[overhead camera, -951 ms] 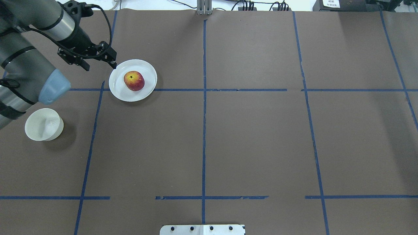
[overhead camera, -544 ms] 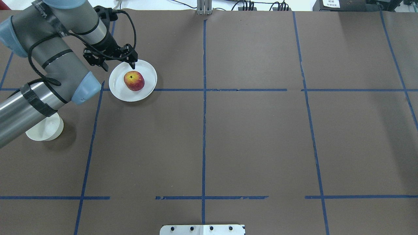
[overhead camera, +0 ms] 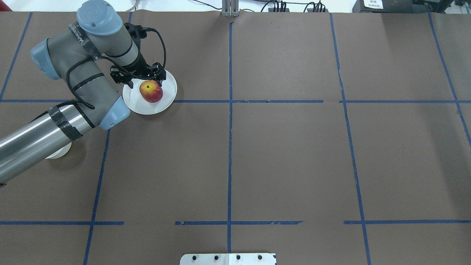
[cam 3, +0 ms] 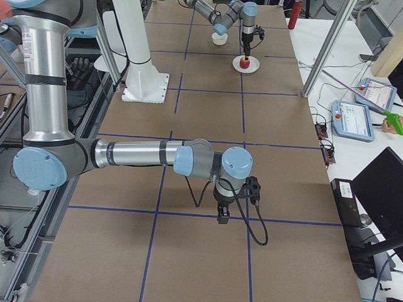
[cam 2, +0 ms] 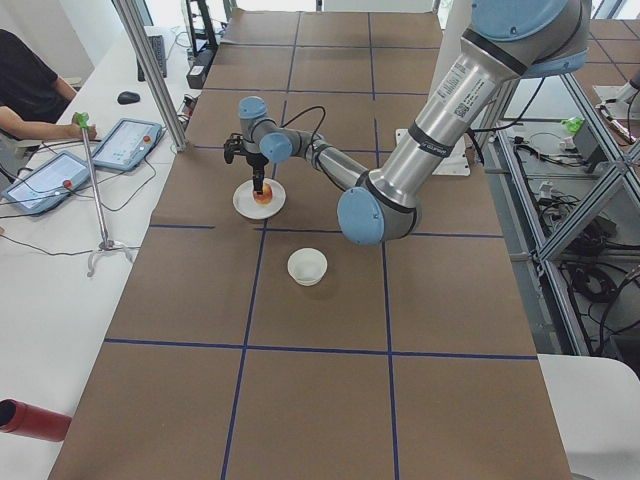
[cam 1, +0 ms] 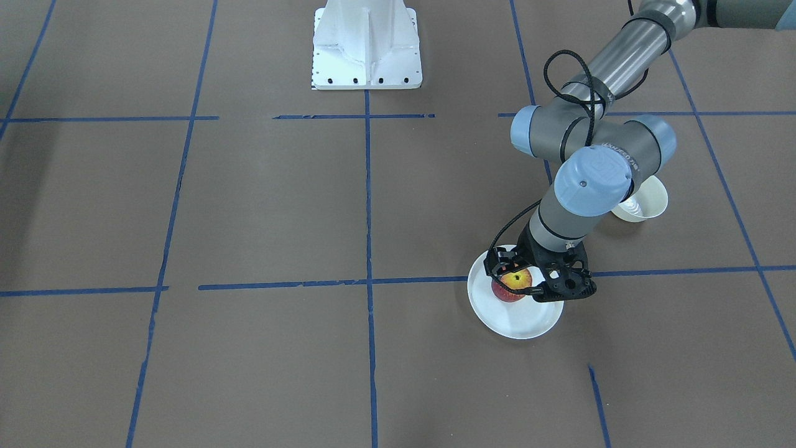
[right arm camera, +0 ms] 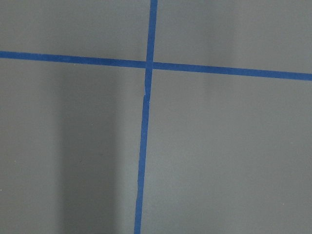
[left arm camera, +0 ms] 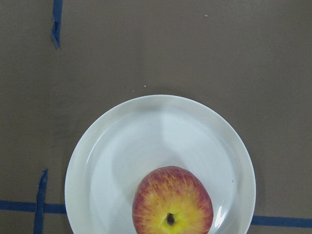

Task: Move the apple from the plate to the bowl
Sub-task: 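Move the left gripper over the apple on the white plate, then lower the left gripper and close it around the apple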

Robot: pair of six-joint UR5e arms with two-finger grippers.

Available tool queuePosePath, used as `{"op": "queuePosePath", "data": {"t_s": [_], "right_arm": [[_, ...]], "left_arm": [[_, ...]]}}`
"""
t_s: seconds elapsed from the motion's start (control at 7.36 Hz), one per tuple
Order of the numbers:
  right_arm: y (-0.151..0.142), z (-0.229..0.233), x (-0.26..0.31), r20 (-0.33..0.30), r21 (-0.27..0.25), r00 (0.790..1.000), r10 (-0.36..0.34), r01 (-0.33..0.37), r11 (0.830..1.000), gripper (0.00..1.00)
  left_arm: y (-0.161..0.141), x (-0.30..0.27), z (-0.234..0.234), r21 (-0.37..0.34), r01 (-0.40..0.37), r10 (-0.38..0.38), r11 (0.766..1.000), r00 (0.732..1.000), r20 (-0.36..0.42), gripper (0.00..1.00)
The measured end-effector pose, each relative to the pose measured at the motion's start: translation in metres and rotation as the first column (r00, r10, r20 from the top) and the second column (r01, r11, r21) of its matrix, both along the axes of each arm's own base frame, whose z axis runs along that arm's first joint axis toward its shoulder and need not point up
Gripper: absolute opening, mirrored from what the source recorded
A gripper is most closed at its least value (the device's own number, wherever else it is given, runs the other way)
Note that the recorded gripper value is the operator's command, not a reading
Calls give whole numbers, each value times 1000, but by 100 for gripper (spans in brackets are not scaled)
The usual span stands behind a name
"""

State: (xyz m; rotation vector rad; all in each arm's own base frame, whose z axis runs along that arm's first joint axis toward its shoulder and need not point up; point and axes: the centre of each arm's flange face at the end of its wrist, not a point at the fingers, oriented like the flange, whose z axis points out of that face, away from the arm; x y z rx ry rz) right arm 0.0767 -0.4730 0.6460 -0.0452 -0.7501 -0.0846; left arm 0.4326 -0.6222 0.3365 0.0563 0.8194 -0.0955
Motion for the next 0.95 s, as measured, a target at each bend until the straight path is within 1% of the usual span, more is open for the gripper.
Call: {"op": "queuePosePath", "data": {"t_s": [0.82,0.95], "right_arm": [[0,0,0,0,0,1000,0,0,1000,100],[0,0,0,0,0,1000,0,0,1000,100]], "left_arm": [[3,23,24,13,-20,20,1000,1000,-9,100],[4,27,26,14,-22,22,1000,1000,-11,94]]}}
